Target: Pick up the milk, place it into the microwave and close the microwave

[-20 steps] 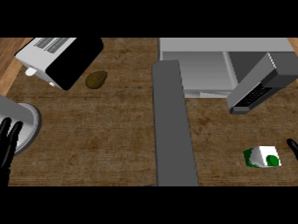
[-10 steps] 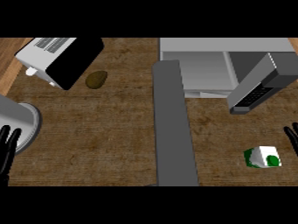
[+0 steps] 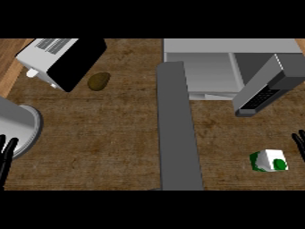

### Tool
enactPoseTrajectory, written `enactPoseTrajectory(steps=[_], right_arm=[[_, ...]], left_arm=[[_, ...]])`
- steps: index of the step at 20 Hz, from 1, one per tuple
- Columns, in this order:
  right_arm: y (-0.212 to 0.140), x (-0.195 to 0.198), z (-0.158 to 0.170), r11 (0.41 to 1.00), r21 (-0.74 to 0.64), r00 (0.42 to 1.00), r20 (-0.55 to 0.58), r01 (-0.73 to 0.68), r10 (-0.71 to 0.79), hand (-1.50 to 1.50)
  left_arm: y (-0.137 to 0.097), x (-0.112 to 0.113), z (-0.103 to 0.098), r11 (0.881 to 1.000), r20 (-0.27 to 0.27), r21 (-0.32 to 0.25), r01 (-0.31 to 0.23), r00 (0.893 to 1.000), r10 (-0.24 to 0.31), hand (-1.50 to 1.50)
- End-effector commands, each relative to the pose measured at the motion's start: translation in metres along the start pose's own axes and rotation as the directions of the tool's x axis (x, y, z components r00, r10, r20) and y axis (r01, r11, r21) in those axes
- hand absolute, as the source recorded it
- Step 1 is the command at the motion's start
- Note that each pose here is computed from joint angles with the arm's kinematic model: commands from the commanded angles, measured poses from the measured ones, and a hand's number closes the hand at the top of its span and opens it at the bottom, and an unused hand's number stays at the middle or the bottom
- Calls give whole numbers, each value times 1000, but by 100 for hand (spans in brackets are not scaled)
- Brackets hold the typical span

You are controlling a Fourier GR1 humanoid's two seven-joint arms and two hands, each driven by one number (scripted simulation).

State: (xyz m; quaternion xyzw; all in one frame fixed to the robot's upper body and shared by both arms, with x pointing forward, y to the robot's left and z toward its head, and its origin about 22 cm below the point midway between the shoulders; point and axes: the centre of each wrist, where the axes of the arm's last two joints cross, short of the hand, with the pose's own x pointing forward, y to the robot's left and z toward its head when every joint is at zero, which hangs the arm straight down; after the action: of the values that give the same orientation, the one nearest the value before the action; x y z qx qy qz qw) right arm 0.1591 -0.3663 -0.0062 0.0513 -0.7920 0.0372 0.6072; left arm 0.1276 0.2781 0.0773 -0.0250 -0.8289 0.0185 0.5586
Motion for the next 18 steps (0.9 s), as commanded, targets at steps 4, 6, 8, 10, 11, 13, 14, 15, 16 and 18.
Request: enactPoseTrajectory(steps=[4, 6, 8, 10, 11, 13, 14, 15, 16, 18], right_arm=[[-8, -36, 10, 999, -12, 999, -35, -35, 34, -150], [-19, -33, 30, 1000, -5, 999, -31, -15, 15, -150], [-29, -49, 0, 999, 8, 999, -38, -33, 33, -150], [-35, -64, 21, 1000, 16, 999, -41, -12, 12, -150], [-47, -59, 7, 1000, 2, 999, -23, -25, 25, -150], [-11, -65, 2, 998, 49, 999, -16, -41, 42, -150], [-30, -68, -11, 998, 48, 999, -5, -51, 51, -150], [-21, -83, 13, 997, 43, 998, 2, -63, 63, -150], [-15, -74, 14, 996, 69, 999, -11, -49, 50, -150], [-16, -83, -14, 998, 30, 998, -4, -55, 56, -150]], left_arm=[[-3, 2, 12, 1000, 15, 3, 8, 1000, -8, -150], [5, 20, 15, 1000, 5, -9, -2, 1000, 2, -150], [9, 10, 12, 1000, 7, -4, -10, 1000, 10, -150], [-1, -3, 0, 1000, 19, -3, 1, 1000, -1, -150], [1, 16, -1, 1000, 15, 0, -11, 1000, 11, -150], [16, 4, 21, 1000, 3, -1, -13, 1000, 13, -150], [-1, 4, 3, 1000, 11, -24, 2, 1000, -1, -150], [10, 11, 9, 1000, 11, -22, -15, 1000, 16, -150], [14, 3, 14, 1000, -2, -4, -13, 1000, 13, -150], [-5, 24, 5, 1000, 15, -15, -25, 1000, 25, -150]])
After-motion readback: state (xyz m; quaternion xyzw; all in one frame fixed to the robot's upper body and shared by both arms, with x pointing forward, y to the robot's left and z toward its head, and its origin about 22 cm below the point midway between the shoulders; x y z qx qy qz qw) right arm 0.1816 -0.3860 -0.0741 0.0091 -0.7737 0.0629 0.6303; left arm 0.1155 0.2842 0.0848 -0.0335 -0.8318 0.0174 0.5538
